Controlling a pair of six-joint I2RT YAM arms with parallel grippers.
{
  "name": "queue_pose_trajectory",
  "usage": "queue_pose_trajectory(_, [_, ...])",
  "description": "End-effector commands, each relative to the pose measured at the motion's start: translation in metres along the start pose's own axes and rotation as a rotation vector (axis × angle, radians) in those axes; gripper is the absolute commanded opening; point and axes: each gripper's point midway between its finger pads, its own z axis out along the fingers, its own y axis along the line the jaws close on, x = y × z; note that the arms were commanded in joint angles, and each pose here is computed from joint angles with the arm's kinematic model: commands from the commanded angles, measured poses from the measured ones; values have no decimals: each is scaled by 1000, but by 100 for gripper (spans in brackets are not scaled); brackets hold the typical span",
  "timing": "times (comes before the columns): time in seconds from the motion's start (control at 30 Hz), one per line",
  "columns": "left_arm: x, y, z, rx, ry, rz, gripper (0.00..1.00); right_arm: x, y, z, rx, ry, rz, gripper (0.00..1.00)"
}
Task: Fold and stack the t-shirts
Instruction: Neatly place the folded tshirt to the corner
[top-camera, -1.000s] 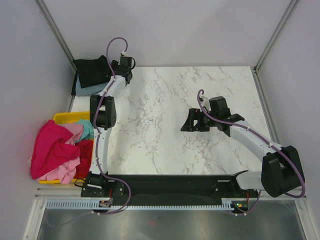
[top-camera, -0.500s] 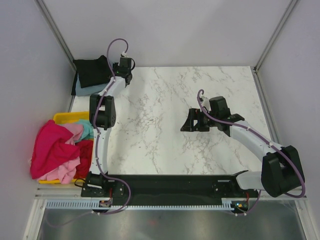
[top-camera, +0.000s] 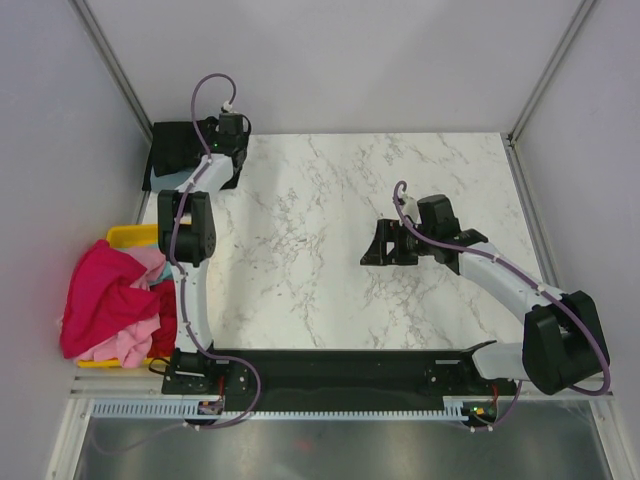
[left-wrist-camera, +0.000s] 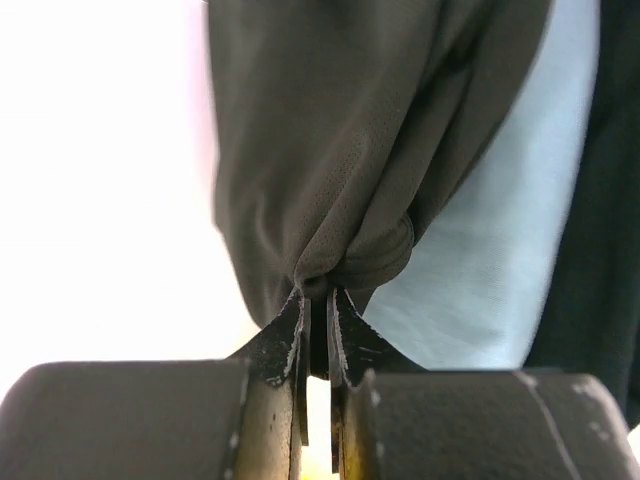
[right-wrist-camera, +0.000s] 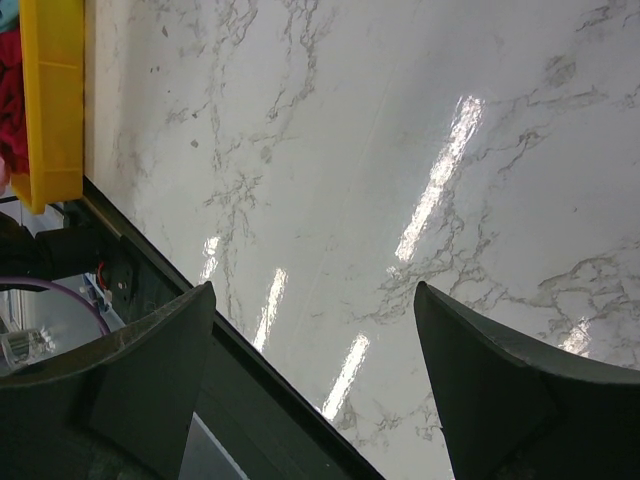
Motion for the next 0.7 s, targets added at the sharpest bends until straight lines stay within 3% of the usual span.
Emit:
queue_pose_trajectory(0.0, [-18,40,-17,-76,-41,-47,2,-6,12,-3,-42,-27,-38,89])
queue_pose_trajectory(0.1, [-14,38,-17,-78,-32,-39,2,-6,12,-4,-43,-29,-42,89])
queue_pose_trajectory(0.17, [-10,38,-18,-86,-21,-48,17,-6,12,-3,-42,-28,-43,89])
queue_pose_trajectory(0.2, [-11,37,-20,-89,-22,-55,32,-5,11,-3,-41,-26,-41,89])
queue_pose_trajectory(0.23, [-11,37,-23,-86,-22,-57,63,-6,11,-3,-40,-28,-42,89])
queue_pose_trajectory(0.33, [-26,41,-36,-83,-43,-68,99,-6,11,-2,-40,-26,-41,89])
queue_pose_trajectory(0.43, [-49,52,-60,-60,-76,-110,100,-7,11,-3,-34,-31,-47,89])
queue_pose_trajectory(0.6, [-98,88,-138,203,-190,-384,100,-10,11,-6,-22,-47,-55,89])
queue_pose_trajectory(0.67, [-98,80,-151,274,-196,-394,100,-12,12,-7,-25,-55,-62,89])
